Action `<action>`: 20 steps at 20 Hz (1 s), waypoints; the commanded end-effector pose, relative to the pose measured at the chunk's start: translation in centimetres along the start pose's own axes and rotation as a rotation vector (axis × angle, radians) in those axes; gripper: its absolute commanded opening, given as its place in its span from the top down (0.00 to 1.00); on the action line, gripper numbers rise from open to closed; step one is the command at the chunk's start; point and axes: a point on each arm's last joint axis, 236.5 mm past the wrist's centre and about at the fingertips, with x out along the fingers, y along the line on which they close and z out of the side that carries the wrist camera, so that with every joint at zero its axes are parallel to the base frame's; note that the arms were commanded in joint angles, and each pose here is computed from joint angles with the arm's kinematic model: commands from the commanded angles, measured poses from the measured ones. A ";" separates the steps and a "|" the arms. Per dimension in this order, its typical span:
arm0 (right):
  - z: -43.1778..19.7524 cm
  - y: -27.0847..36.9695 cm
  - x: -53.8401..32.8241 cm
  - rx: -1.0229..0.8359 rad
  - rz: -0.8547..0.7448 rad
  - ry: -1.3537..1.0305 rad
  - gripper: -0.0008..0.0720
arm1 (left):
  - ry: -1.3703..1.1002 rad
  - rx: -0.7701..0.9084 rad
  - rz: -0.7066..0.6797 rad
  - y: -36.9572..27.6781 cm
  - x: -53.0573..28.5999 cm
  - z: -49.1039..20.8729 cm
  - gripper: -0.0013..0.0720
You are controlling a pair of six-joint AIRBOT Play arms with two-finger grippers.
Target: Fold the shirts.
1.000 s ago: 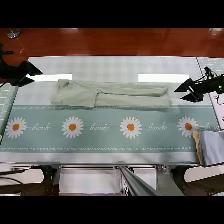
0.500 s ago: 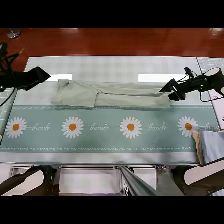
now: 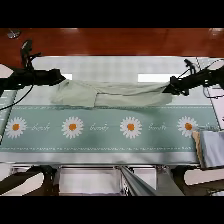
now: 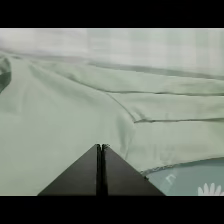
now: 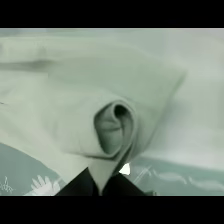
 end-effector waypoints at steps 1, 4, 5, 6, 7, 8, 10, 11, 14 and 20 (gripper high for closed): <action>-2.0 0.8 -6.6 -0.042 -0.058 -0.114 0.97 | -0.026 0.130 -0.098 -6.0 0.8 1.0 0.94; -5.5 2.6 -10.9 -0.065 -0.072 -0.239 0.97 | -0.023 0.260 -0.164 -12.5 3.7 0.1 0.94; -6.7 3.3 -12.0 -0.069 -0.075 -0.280 0.97 | -0.014 0.279 -0.189 -14.7 5.0 -0.5 0.94; -7.7 4.1 -12.8 -0.069 -0.074 -0.312 0.97 | 0.011 0.298 -0.219 -17.0 6.7 -1.6 0.94; -8.6 4.8 -13.5 -0.070 -0.071 -0.341 0.97 | 0.054 0.325 -0.248 -19.3 8.5 -3.2 0.94; -9.4 5.5 -14.1 -0.074 -0.067 -0.370 0.97 | 0.105 0.349 -0.262 -21.1 10.2 -5.0 0.94; -10.2 6.6 -15.4 -0.087 -0.061 -0.419 0.97 | 0.209 0.403 -0.256 -23.9 13.6 -9.2 0.94; -10.5 7.3 -15.9 -0.100 -0.049 -0.437 0.97 | 0.256 0.405 -0.260 -25.1 15.1 -11.1 0.94; -11.7 7.7 -15.9 -0.124 -0.051 -0.415 0.97 | 0.465 0.407 -0.280 -27.1 18.5 -17.4 0.94; -11.6 9.7 -15.1 -0.195 -0.032 -0.416 0.97 | 0.606 0.323 -0.380 -33.4 21.5 -24.6 0.94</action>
